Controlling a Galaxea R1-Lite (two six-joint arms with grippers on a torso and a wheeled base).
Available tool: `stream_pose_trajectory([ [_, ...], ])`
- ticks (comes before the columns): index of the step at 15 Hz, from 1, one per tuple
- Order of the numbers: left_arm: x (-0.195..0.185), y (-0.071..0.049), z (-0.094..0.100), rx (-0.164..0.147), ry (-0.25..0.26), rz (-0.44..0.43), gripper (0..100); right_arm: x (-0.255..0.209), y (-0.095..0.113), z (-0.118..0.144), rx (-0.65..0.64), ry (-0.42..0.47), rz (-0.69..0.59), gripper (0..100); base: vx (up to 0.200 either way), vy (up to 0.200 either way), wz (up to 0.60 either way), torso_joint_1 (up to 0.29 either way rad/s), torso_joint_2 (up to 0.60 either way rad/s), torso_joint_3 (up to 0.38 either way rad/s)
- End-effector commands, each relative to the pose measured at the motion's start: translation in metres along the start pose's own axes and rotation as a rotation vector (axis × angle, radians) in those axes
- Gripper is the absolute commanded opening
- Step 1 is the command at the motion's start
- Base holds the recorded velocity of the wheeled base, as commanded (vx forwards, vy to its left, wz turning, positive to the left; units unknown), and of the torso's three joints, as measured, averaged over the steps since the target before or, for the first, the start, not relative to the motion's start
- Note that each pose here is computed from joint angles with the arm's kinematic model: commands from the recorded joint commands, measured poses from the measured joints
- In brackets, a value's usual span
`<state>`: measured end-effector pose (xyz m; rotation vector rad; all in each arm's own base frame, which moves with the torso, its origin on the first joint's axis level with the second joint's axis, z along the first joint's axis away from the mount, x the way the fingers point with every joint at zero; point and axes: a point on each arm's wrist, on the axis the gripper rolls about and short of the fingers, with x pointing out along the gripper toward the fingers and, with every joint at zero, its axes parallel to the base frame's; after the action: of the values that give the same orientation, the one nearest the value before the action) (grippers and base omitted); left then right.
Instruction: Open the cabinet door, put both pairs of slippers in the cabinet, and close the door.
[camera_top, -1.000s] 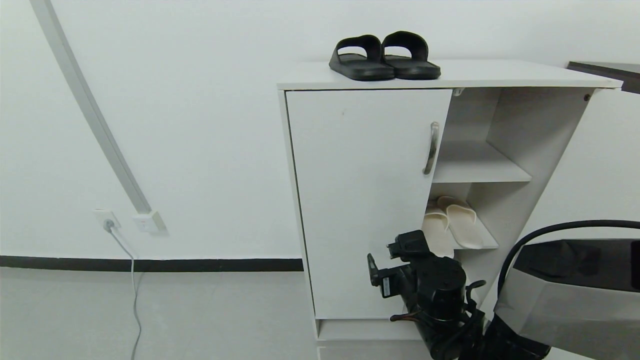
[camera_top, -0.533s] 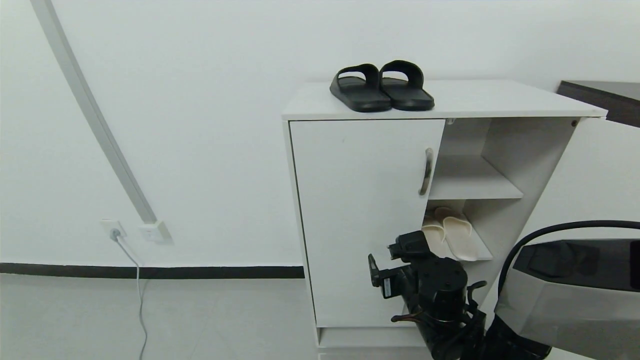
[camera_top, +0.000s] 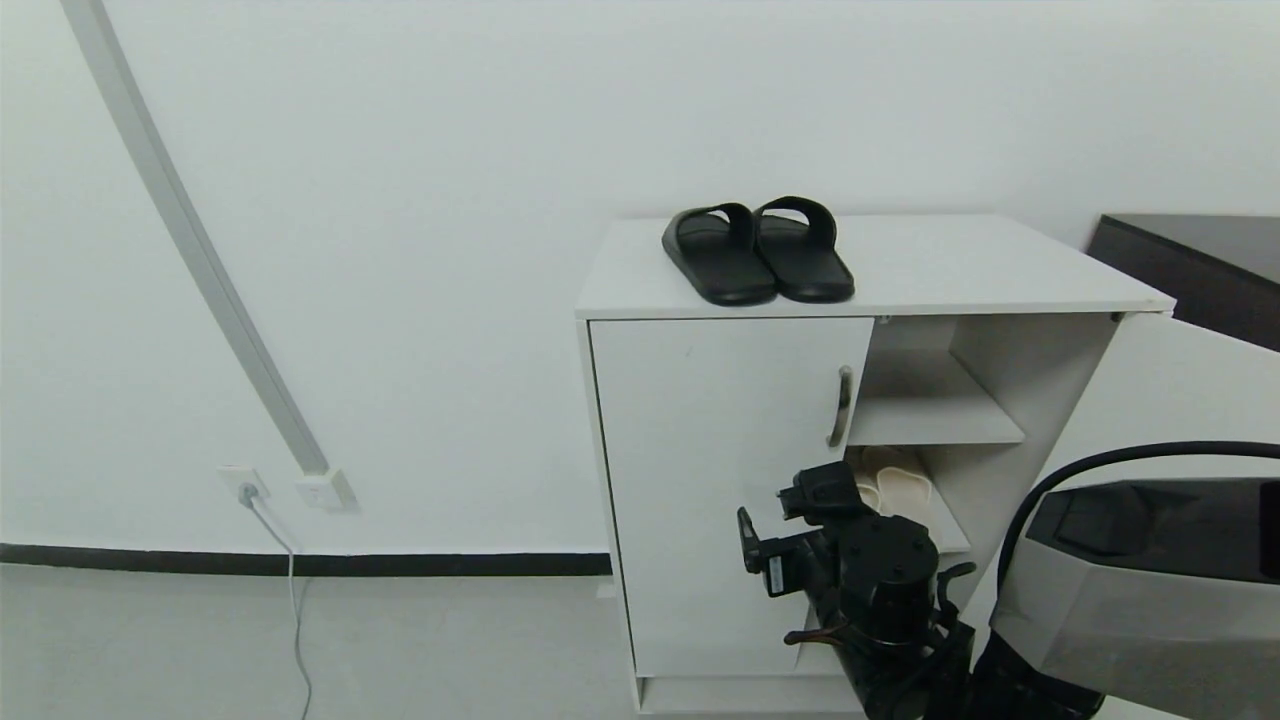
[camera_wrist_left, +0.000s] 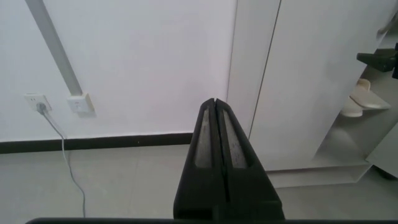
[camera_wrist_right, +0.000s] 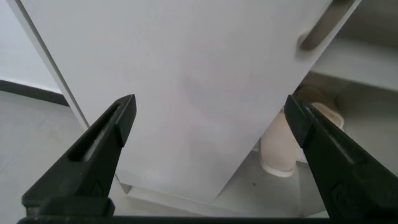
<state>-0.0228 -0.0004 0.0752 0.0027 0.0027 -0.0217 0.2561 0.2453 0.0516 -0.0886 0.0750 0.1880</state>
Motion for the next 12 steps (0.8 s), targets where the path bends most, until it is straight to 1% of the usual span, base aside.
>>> stream_pose_trajectory([
  [1,0.0,0.0,0.0,0.0,0.0,0.0,0,-0.0001,0.0,-0.0006,-0.001,0.001,0.0,100,0.0,0.0,0.0,0.154,-0.48,-0.315],
  [7,0.0,0.0,0.0,0.0,0.0,0.0,0,-0.0005,-0.0002,0.0001,0.002,-0.003,0.0,100,0.0,0.0,0.0,0.189,-0.5,-0.321],
  [12,0.0,0.0,0.0,0.0,0.0,0.0,0,-0.0013,-0.0008,-0.0003,0.002,-0.004,0.0,100,0.0,0.0,0.0,0.221,-0.54,-0.315],
])
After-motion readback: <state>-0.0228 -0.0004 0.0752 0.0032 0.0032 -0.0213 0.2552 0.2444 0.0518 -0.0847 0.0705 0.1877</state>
